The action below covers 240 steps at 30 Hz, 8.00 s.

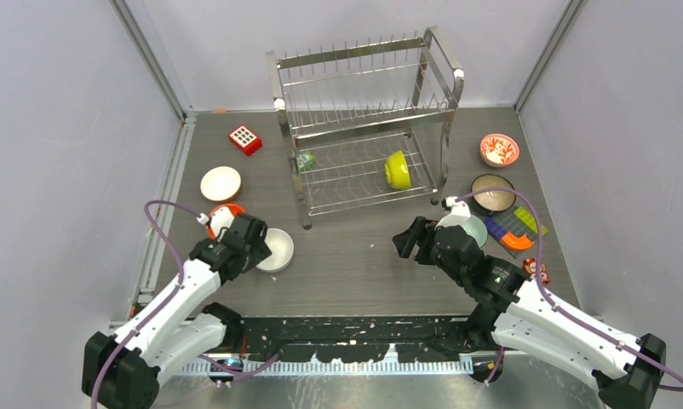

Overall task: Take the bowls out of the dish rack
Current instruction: Move the bowl to the center of the board, then pick up the bowl from the dish rack.

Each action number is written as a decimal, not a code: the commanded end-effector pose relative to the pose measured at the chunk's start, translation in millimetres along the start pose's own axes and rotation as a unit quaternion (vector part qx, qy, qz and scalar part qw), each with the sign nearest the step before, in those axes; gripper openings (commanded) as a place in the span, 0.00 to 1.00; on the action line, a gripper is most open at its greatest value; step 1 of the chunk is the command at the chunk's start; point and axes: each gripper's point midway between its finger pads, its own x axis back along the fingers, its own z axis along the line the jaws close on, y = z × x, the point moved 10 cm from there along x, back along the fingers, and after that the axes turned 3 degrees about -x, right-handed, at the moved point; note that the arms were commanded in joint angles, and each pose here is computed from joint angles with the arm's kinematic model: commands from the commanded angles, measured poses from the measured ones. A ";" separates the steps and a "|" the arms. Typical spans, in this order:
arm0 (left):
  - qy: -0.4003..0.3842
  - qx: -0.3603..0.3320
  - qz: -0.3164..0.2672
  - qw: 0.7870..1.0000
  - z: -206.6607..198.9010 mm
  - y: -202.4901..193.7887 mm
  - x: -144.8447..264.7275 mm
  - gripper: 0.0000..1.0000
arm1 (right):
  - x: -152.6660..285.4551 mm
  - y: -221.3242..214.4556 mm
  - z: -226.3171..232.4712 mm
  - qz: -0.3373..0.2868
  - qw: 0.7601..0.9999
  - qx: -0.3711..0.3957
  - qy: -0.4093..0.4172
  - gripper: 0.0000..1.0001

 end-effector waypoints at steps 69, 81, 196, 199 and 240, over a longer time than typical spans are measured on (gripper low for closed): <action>-0.247 -0.223 -0.198 0.922 -9.9 60.4 83.4 0.80 | -141.4 118.9 -12.9 -0.152 0.985 0.075 0.030 0.64; -0.245 -0.223 -0.198 0.922 -9.0 60.0 83.0 0.80 | -149.4 116.7 -19.1 -0.156 0.985 0.062 0.042 0.60; -0.245 -0.224 -0.197 0.922 -8.3 58.3 81.8 0.79 | -155.2 123.4 -3.0 -0.212 0.960 -0.018 0.183 0.01; -0.245 -0.224 -0.197 0.923 -8.3 58.3 81.6 0.80 | -156.5 123.6 0.7 -0.211 0.956 -0.031 0.203 0.01; -0.209 -0.188 -0.214 0.935 -5.0 64.8 83.6 0.83 | -29.4 75.4 71.5 -0.046 0.936 0.134 0.321 0.01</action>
